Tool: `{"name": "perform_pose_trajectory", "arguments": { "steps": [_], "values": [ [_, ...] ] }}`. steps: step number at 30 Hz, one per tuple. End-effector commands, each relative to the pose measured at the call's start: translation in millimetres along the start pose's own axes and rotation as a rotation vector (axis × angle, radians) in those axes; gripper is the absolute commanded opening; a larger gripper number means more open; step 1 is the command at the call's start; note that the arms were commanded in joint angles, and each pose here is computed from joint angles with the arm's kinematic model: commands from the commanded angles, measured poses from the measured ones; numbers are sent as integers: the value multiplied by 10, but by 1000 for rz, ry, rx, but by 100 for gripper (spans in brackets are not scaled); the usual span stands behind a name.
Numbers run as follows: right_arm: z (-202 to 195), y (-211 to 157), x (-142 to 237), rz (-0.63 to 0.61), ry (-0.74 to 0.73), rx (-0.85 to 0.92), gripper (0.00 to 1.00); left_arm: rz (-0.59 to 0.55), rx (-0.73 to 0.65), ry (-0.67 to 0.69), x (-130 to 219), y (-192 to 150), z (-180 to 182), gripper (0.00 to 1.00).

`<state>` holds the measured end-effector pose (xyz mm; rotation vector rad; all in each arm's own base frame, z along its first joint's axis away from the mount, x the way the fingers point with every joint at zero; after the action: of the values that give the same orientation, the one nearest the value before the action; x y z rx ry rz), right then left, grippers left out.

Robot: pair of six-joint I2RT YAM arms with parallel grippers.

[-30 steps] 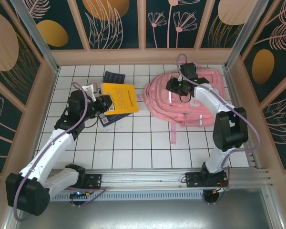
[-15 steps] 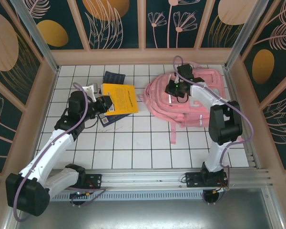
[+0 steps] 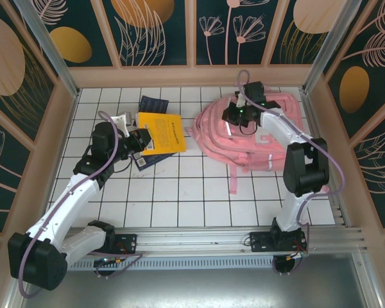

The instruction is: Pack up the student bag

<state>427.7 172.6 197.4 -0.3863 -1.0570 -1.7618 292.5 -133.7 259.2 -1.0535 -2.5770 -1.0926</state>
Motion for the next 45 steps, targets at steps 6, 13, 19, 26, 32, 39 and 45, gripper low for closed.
{"name": "perform_pose_trajectory", "arguments": {
  "steps": [6,13,19,26,32,39,45],
  "values": [
    [617,264,1177,-164,497,78,0,-62,15,-98,-4,223,-234,0],
    [753,66,1610,-237,628,118,0,11,52,-267,-82,208,-470,0],
    [929,-15,1844,-283,675,194,0,121,194,-403,-372,127,-514,0],
    [991,30,1937,-302,684,176,0,227,335,-589,-600,-88,-643,0],
    [1017,49,1927,-289,713,174,0,284,343,-607,-792,-249,-773,0],
    [1092,92,1933,-281,734,201,0,373,382,-612,-1133,-499,-812,0],
    [1131,88,1953,-280,746,222,0,448,402,-681,-1505,-703,-1018,0]
  ]
}}
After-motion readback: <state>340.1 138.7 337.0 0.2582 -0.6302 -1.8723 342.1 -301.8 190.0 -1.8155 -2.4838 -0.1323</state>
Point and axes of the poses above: each hand's point on the last joint's axis, 136 mm out from that joint toward the fingers, its own x axis back along the fingers, its own z axis along the line the jaws close on, y = z × x, the point moved 4 cm from there along x, back along the fingers, and after that the axes turned 8 degrees about x, right-handed, at the moved point
